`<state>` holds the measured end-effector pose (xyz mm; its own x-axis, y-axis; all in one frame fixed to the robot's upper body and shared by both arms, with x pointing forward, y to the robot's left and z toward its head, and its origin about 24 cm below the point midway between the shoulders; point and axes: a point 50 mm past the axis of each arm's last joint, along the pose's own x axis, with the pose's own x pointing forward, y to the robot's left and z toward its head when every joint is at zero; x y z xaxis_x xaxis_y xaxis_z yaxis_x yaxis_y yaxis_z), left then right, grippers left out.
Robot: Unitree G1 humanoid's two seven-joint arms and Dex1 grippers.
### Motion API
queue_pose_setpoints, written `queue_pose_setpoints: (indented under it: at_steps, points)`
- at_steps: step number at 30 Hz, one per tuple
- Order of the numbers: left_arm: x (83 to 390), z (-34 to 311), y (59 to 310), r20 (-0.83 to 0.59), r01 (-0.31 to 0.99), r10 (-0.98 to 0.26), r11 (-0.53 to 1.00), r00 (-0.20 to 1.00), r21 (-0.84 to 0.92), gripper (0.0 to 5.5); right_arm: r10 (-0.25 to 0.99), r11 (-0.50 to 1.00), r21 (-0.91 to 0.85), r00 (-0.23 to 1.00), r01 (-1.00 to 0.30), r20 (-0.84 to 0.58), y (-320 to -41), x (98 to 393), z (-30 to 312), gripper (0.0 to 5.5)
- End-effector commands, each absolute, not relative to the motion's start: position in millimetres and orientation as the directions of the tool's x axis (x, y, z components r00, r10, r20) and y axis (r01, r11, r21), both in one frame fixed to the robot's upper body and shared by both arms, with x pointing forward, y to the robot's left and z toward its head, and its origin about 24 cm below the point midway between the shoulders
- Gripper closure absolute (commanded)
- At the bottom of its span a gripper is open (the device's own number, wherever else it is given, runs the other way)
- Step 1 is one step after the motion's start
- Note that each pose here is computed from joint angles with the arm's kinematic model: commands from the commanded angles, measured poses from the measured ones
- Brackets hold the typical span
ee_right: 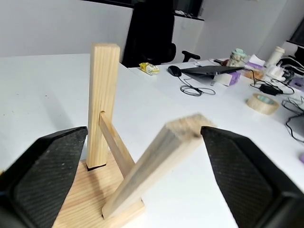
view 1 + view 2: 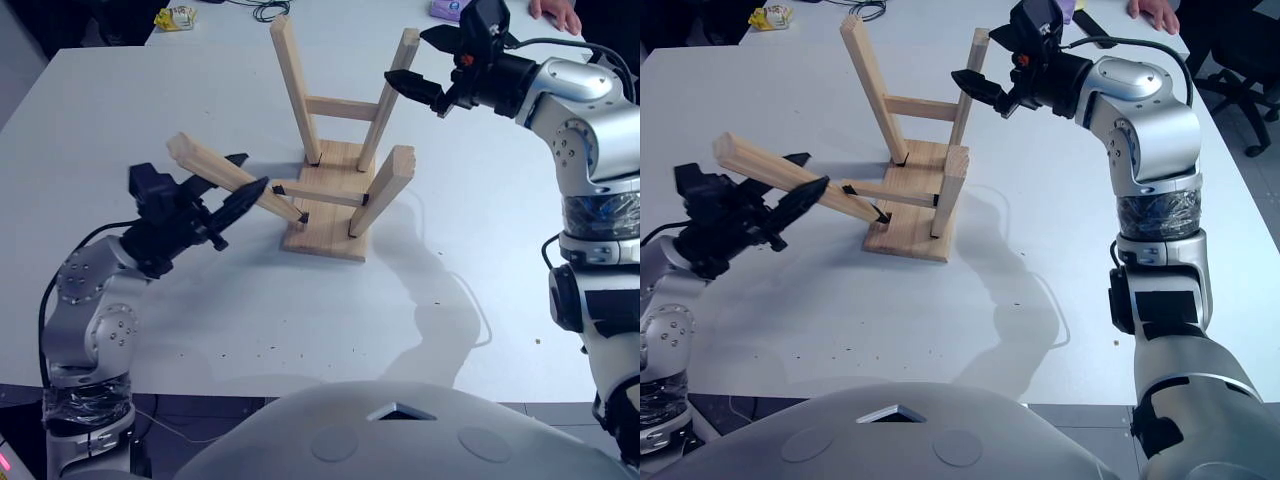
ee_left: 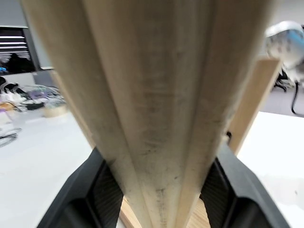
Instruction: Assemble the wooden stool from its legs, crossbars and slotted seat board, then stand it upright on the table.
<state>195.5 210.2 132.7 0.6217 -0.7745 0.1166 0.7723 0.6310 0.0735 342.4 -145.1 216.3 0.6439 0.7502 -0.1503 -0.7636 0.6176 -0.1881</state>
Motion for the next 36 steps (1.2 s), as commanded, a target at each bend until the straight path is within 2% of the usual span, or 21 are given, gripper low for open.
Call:
queue_pose_setpoints:
  at_steps: [1,6,10,16,20,23,26,36]
  points:
    - [192,104,199,-0.030,0.815,-0.817,0.571,0.576,0.100,3.45,0.776,0.586,-0.211,0.617,-0.782,-0.129,-138,347,227,1.10]
    - [183,91,192,-0.096,0.854,-0.849,0.512,0.519,0.090,3.45,0.783,0.580,-0.211,0.610,-0.786,-0.122,-139,346,229,1.10]
    - [166,98,177,-0.048,0.892,-0.891,0.451,0.451,0.007,3.45,0.765,0.603,-0.206,0.632,-0.771,-0.123,-143,343,225,1.10]
    - [151,104,160,-0.015,0.906,-0.909,0.417,0.417,-0.072,3.45,0.741,0.637,-0.188,0.661,-0.748,-0.119,-147,337,219,1.10]
    - [157,118,169,-0.010,0.892,-0.892,0.452,0.452,0.001,3.45,0.719,0.664,-0.179,0.685,-0.726,-0.117,-152,333,215,1.10]
    - [164,143,180,0.038,0.859,-0.864,0.504,0.503,0.084,3.45,0.701,0.683,-0.175,0.704,-0.709,-0.114,-158,331,214,1.10]
    - [159,159,183,0.053,0.845,-0.855,0.519,0.516,0.130,3.45,0.684,0.700,-0.174,0.721,-0.692,-0.113,-163,329,214,1.10]
    - [146,145,168,0.040,0.864,-0.867,0.498,0.497,0.068,3.45,0.684,0.700,-0.168,0.719,-0.694,-0.120,-161,332,214,1.10]
